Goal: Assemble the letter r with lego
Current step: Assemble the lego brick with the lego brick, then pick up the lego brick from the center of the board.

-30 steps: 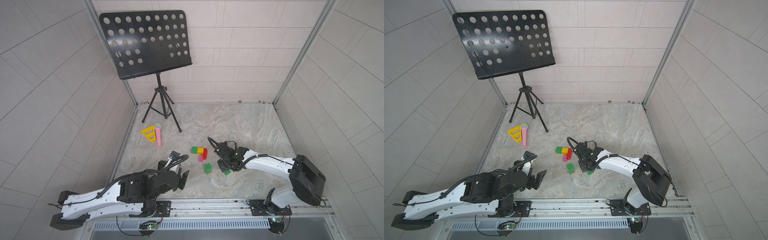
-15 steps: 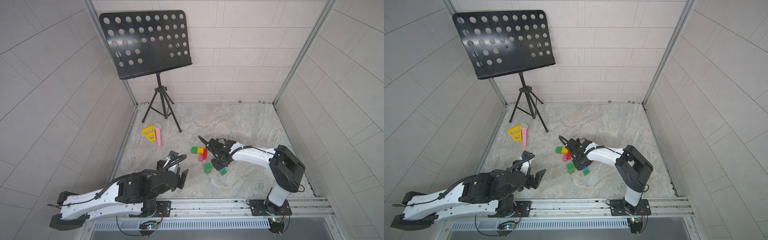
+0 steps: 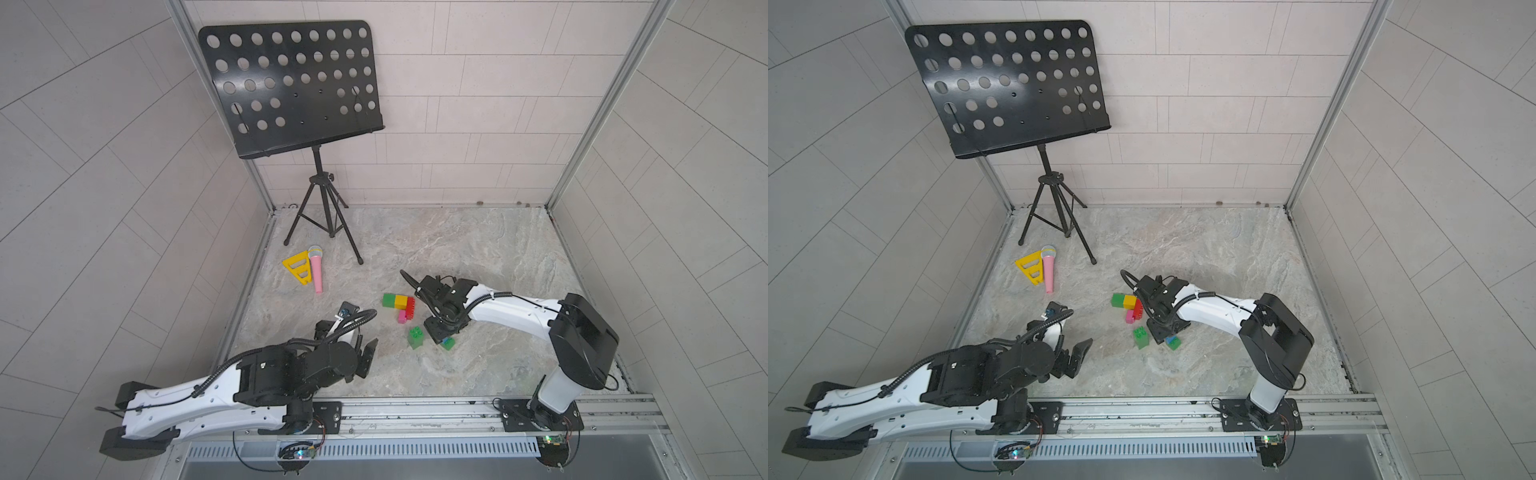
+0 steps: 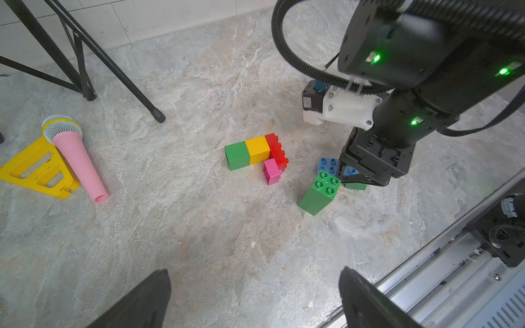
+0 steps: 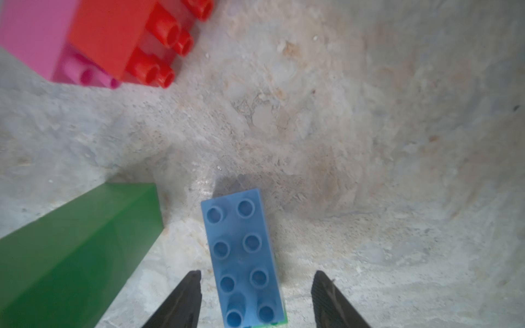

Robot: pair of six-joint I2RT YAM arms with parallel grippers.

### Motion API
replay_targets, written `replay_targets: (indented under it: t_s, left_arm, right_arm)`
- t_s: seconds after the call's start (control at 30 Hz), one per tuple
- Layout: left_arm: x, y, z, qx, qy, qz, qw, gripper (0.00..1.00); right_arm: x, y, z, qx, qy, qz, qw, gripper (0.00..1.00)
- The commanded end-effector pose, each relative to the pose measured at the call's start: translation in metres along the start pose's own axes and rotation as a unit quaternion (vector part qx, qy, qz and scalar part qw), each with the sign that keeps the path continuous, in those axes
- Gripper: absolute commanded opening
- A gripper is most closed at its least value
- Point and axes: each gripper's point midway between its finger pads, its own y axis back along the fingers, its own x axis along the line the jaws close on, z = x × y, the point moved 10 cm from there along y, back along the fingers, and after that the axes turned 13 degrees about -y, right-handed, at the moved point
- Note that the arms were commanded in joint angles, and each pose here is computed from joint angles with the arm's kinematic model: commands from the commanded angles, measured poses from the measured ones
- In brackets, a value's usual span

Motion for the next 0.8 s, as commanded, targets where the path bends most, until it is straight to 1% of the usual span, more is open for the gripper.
replay_targets:
  t_s: [0.0,0.23,0.57,0.77]
  left_arm:
    - [0.001,0.002,0.002,-0.005,0.0,0.009,1.0,1.0]
    - [0.001,0.001,0.001,-0.004,-0.001,0.009,1.0,1.0]
    - [0.001,0.001,0.001,-0.003,0.001,0.008,1.0,1.0]
    - [0.002,0.002,0.001,-0.006,0.004,0.008,1.0,1.0]
  right_arm:
    - [-0.006,0.014,-0.004,-0.006,-0.004,-0.004,1.0,0.64]
    - [-0.007,0.014,-0.008,0.002,0.014,0.001,1.0,0.6]
    - [-0.005,0.003,-0.013,0.012,0.029,-0.003,1.0,0.62]
    - [-0.001,-0.003,-0.018,0.009,0.041,0.005,0.999,0.59]
